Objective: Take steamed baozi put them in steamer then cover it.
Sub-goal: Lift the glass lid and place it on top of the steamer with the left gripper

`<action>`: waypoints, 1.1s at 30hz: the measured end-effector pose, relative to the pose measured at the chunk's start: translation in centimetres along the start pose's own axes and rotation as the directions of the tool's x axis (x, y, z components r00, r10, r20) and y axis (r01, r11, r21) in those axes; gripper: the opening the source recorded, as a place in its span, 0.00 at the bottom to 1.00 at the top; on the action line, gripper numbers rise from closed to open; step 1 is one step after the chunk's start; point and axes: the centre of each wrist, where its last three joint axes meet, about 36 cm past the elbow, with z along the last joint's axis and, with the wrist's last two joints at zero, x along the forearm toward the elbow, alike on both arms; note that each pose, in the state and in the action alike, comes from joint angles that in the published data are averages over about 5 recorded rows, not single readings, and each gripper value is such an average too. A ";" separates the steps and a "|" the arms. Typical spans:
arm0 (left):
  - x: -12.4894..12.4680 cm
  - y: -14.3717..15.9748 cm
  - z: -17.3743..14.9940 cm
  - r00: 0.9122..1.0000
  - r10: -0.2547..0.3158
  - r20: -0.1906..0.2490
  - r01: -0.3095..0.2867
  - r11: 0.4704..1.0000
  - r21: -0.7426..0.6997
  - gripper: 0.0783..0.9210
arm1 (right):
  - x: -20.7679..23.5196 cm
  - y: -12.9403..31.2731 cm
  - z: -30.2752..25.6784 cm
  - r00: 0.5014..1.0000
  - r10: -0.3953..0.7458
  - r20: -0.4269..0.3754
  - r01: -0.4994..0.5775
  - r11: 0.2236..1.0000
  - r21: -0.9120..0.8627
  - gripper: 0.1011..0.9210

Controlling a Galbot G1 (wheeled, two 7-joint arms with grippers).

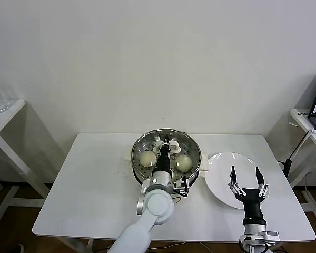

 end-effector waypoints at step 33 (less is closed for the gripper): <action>5.9 0.5 2.3 0.998 -0.051 0.035 0.050 0.999 0.015 0.75 | -0.2 -0.2 0.1 1.000 -0.024 0.017 0.024 1.000 0.014 0.88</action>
